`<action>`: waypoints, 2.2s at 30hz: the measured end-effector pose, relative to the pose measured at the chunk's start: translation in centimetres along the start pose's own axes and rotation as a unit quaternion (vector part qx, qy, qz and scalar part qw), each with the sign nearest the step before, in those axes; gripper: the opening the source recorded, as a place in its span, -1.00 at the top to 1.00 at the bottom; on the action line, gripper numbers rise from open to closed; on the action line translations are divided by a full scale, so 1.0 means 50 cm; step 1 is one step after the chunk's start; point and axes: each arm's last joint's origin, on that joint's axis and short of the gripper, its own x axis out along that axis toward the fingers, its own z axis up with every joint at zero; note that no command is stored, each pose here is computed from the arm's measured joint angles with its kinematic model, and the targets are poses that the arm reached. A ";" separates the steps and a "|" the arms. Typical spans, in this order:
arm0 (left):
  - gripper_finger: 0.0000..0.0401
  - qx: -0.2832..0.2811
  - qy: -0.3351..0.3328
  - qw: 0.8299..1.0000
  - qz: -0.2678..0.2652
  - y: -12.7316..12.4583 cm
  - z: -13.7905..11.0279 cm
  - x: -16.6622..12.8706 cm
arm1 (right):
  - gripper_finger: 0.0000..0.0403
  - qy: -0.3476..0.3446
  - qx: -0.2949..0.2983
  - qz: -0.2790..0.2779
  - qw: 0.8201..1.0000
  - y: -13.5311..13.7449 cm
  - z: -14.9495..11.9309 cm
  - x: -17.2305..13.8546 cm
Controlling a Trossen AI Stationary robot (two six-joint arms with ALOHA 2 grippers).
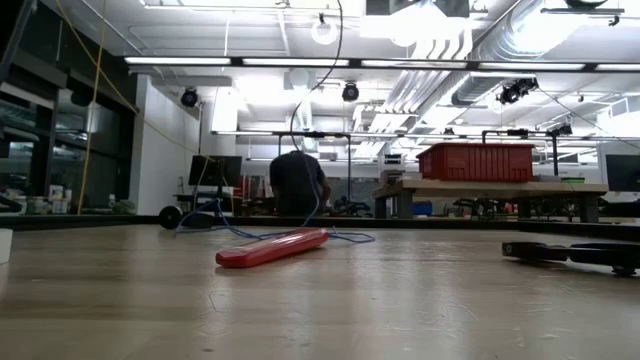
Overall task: Coil cords
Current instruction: Coil the blue wire cable onto the black spool
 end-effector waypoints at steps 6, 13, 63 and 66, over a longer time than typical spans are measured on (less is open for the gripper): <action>1.00 0.009 -0.019 1.000 0.003 -0.012 0.005 0.006 | 0.83 0.022 0.007 -0.053 0.998 -0.016 -0.017 0.010; 1.00 0.022 -0.029 0.999 -0.002 -0.015 0.007 0.009 | 0.27 0.032 -0.012 -0.134 0.990 -0.042 -0.041 0.041; 1.00 0.091 -0.082 0.992 0.032 -0.049 0.052 -0.040 | 0.98 0.136 -0.019 -0.081 0.987 -0.034 -0.148 0.131; 1.00 0.107 -0.083 0.990 0.046 -0.044 0.059 -0.057 | 0.99 0.136 -0.021 -0.078 0.987 -0.016 -0.132 0.116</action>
